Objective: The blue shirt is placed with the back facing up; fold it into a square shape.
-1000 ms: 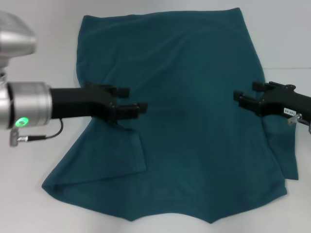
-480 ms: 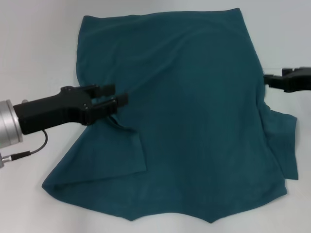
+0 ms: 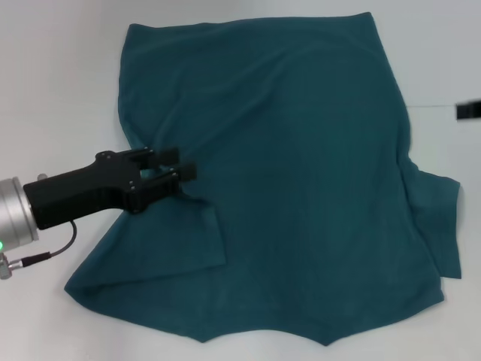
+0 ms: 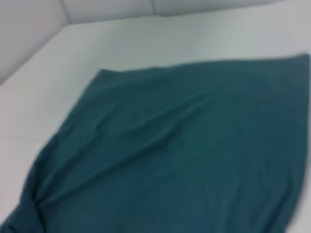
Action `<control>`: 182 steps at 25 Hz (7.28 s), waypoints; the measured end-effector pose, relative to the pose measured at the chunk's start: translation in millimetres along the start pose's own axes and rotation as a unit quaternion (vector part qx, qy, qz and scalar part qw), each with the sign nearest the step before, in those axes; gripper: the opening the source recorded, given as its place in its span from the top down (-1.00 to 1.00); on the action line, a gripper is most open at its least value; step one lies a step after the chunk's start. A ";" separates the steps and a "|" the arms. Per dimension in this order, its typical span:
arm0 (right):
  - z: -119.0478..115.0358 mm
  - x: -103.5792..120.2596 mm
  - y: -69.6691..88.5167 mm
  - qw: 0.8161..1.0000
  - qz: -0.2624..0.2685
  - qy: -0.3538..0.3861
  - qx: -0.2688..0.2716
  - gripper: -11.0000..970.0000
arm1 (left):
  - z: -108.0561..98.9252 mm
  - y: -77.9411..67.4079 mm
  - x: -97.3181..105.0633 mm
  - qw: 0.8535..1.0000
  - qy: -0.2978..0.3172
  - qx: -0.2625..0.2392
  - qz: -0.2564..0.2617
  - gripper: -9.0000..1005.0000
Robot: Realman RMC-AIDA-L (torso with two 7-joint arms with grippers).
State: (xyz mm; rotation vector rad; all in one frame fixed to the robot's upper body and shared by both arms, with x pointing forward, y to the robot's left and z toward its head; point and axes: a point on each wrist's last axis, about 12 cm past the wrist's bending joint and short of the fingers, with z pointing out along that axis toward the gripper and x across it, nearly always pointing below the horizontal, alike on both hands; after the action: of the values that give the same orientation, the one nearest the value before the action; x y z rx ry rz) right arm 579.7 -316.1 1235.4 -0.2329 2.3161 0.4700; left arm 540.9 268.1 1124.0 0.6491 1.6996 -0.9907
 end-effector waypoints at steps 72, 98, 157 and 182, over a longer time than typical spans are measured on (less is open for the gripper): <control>79.4 63.9 -46.2 0.981 0.134 0.105 0.091 -0.24 | -10.2 21.2 30.4 0.996 -0.018 -0.084 0.018 0.11; 99.5 74.5 -48.6 0.985 0.124 0.090 0.084 -0.13 | -12.6 20.3 35.1 0.996 -0.018 -0.086 0.010 0.12; 103.5 45.8 -25.4 0.996 0.083 0.028 -0.004 0.91 | -17.0 17.5 43.8 0.995 -0.036 -0.088 -0.016 0.11; 60.6 39.8 -36.1 0.995 0.072 0.009 0.062 0.87 | -31.9 16.5 47.4 0.993 -0.060 -0.100 -0.028 0.11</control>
State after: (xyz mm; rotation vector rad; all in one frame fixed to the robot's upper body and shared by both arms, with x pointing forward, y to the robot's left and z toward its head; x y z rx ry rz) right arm 601.5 -326.0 1158.1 -0.0109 2.3801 0.3948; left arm 522.4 302.0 1078.8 0.4059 1.6917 -0.8663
